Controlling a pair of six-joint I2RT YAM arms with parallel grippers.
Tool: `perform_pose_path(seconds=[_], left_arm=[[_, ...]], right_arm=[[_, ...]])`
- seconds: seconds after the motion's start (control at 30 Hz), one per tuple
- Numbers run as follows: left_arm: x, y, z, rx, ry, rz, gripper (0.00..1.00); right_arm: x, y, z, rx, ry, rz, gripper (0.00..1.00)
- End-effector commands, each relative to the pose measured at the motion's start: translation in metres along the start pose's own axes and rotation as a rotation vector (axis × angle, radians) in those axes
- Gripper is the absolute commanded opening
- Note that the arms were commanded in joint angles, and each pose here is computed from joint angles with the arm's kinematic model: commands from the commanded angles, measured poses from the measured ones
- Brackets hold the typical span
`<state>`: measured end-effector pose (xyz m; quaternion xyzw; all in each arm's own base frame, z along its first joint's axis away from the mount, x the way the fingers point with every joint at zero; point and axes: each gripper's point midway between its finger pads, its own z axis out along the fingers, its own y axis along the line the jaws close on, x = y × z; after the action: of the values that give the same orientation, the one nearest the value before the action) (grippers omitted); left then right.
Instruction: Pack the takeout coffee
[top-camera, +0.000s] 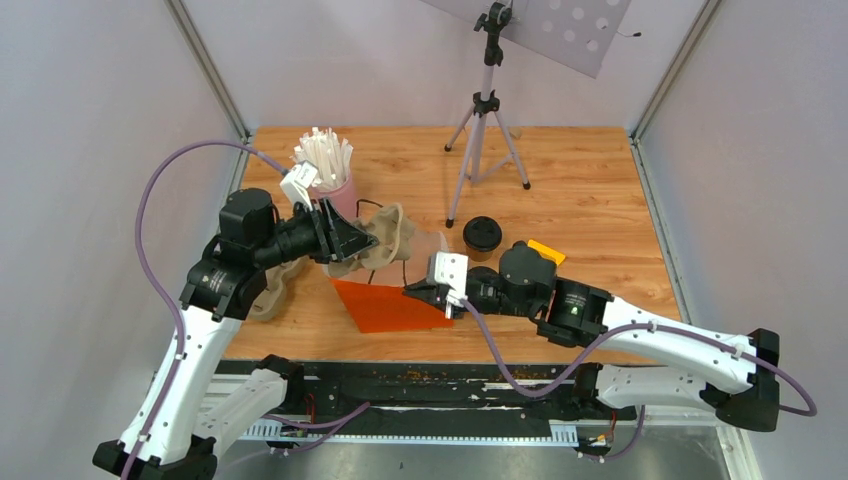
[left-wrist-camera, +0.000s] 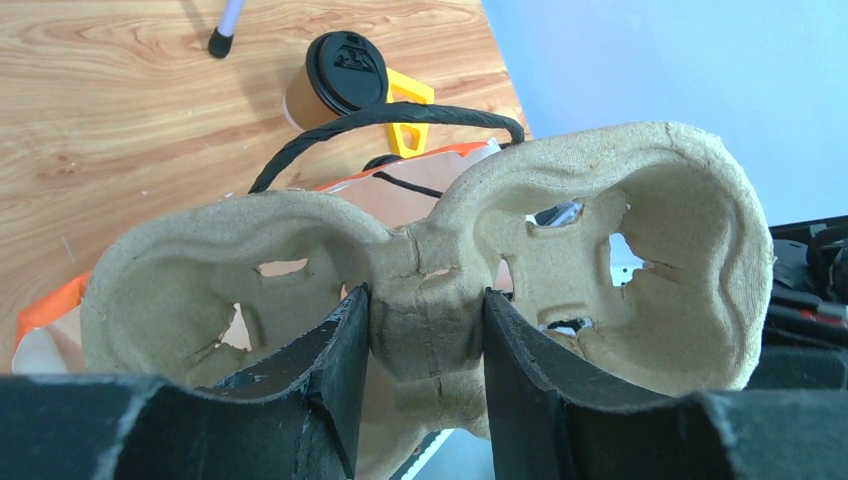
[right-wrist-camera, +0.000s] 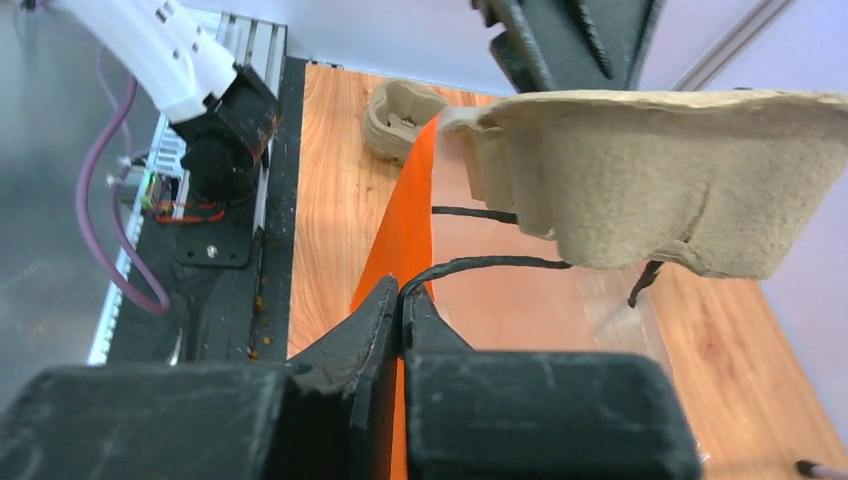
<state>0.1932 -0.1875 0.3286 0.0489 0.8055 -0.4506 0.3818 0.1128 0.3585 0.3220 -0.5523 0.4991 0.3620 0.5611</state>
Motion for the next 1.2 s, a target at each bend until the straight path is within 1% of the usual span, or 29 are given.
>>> perform_pose_path(seconds=[0.0, 0.1, 0.23, 0.5, 0.57, 0.7, 0.87, 1.0, 1.17], left_arm=[[-0.001, 0.004, -0.001, -0.032, 0.004, 0.001, 0.41], [-0.004, -0.002, -0.001, -0.007, -0.007, -0.006, 0.41], [-0.004, 0.002, 0.0, -0.024, -0.006, 0.0, 0.41], [0.001, 0.011, 0.002, -0.053, 0.01, -0.002, 0.41], [0.002, 0.013, 0.002, -0.061, 0.014, 0.001, 0.41], [0.007, 0.019, 0.002, -0.092, 0.046, 0.022, 0.4], [0.016, 0.038, -0.003, -0.191, 0.097, 0.052, 0.4], [0.019, 0.043, -0.002, -0.227, 0.108, 0.065, 0.37], [0.027, 0.049, 0.003, -0.284, 0.163, 0.097, 0.37]], right_arm=[[-0.012, 0.014, -0.01, -0.083, -0.052, -0.202, 0.0], [-0.009, 0.018, -0.011, -0.111, -0.032, -0.257, 0.0], [-0.007, 0.024, -0.013, -0.143, -0.04, -0.343, 0.0], [0.001, 0.037, -0.011, -0.212, -0.024, -0.437, 0.0], [-0.003, 0.033, -0.01, -0.182, -0.038, -0.45, 0.0], [-0.017, 0.012, -0.007, -0.059, -0.06, -0.436, 0.0], [-0.013, 0.006, -0.002, -0.028, -0.033, -0.422, 0.0], [-0.009, 0.003, 0.0, -0.012, -0.02, -0.407, 0.0], [-0.006, -0.001, 0.004, 0.014, -0.005, -0.394, 0.0]])
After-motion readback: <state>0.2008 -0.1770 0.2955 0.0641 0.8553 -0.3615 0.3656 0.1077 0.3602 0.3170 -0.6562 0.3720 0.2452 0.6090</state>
